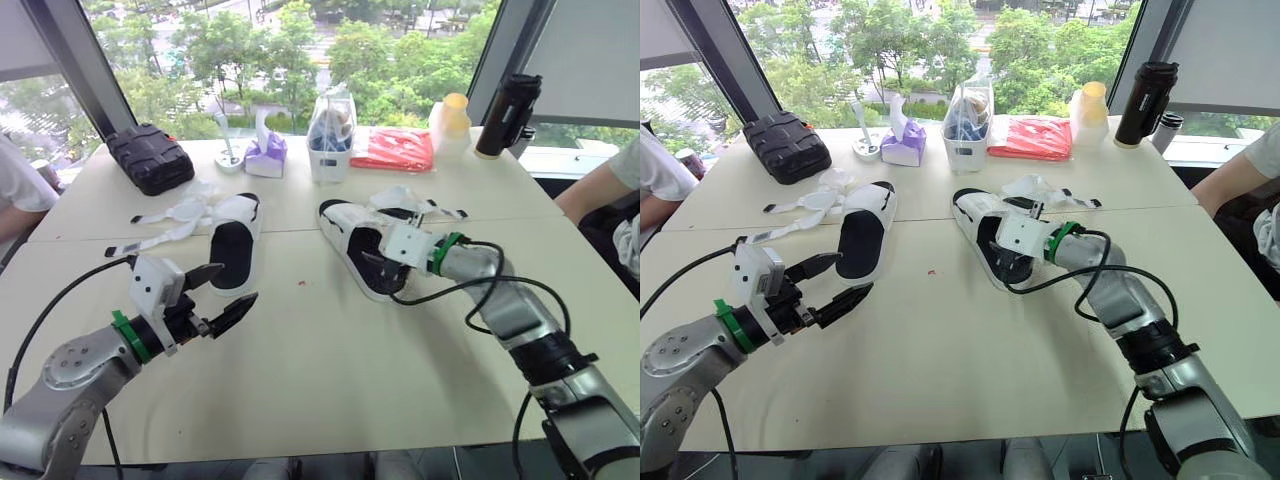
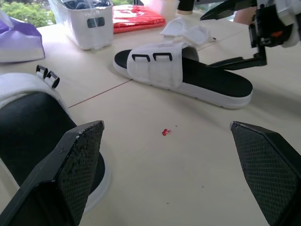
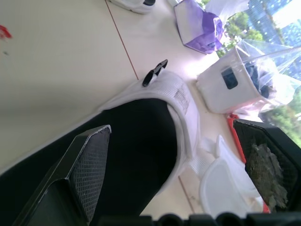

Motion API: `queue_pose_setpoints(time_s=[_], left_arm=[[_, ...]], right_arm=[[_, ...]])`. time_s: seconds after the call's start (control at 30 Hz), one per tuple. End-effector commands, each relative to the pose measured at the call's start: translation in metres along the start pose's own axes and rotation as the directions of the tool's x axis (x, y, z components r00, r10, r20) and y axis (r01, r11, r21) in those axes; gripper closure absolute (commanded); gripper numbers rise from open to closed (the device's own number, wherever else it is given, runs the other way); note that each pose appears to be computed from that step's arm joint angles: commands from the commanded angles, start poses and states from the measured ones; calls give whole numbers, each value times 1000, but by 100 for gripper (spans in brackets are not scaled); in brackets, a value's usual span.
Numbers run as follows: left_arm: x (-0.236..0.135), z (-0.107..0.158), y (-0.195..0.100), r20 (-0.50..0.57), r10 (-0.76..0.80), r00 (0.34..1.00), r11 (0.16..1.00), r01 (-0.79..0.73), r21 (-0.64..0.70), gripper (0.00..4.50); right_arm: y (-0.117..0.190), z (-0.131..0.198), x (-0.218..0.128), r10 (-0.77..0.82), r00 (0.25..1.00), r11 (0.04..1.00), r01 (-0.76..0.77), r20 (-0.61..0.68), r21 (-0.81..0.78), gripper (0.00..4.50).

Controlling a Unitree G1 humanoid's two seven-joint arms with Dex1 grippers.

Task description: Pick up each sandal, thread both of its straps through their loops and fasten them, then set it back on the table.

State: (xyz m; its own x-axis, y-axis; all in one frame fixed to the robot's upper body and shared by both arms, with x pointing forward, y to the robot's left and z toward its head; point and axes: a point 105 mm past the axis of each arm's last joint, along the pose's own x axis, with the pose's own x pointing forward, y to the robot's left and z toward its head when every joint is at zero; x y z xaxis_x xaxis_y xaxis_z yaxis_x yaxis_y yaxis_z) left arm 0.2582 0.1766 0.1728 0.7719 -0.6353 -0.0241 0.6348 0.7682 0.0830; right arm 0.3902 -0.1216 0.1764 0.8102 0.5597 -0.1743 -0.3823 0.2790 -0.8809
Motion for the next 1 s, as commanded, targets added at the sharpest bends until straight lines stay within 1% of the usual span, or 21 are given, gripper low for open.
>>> queue_pose_setpoints(time_s=[0.03,0.1,0.2,0.37,0.57,0.6,0.67,0.7,0.73,0.8,0.87,0.9,0.93,1.0], left_arm=[[1,9,-3,34,1,999,999,-2,45,0],[0,8,-5,37,4,999,999,-5,40,0],[0,8,-6,37,5,999,999,-6,38,0],[0,8,-6,38,15,999,999,-17,40,0],[-4,6,-8,35,37,999,999,-38,36,0],[-5,6,-8,35,39,999,999,-40,35,0],[-5,5,-9,35,42,999,998,-43,34,0],[-5,5,-9,35,43,998,998,-44,33,0],[-5,5,-9,35,44,998,998,-46,33,0],[-5,5,-9,36,46,998,998,-48,31,0],[-4,5,-8,37,48,998,998,-49,31,0],[-4,5,-8,37,48,998,998,-49,30,0],[-4,5,-7,38,48,998,998,-50,30,0],[-3,5,-6,39,46,998,998,-47,33,0]], right_arm=[[-21,0,17,-99,995,990,97,-13,-99,4],[-29,-1,34,-142,990,979,136,-27,-153,4],[-32,0,51,-163,986,968,155,-28,-197,4],[-18,12,86,-140,989,963,127,-40,-236,4],[-8,28,103,-163,987,944,153,-8,-293,4],[-7,30,104,-165,986,939,156,-4,-306,27],[-8,31,105,-170,985,934,162,1,-318,89],[-7,32,105,-170,986,933,161,1,-322,139],[-8,33,106,-171,985,933,163,5,-322,209],[-8,37,107,-172,985,931,169,20,-323,274],[-9,40,107,-170,985,928,171,32,-331,365],[-10,41,107,-170,985,926,172,36,-335,418],[-11,42,107,-171,984,926,175,41,-334,449],[-15,45,105,-182,981,920,194,67,-341,449]])
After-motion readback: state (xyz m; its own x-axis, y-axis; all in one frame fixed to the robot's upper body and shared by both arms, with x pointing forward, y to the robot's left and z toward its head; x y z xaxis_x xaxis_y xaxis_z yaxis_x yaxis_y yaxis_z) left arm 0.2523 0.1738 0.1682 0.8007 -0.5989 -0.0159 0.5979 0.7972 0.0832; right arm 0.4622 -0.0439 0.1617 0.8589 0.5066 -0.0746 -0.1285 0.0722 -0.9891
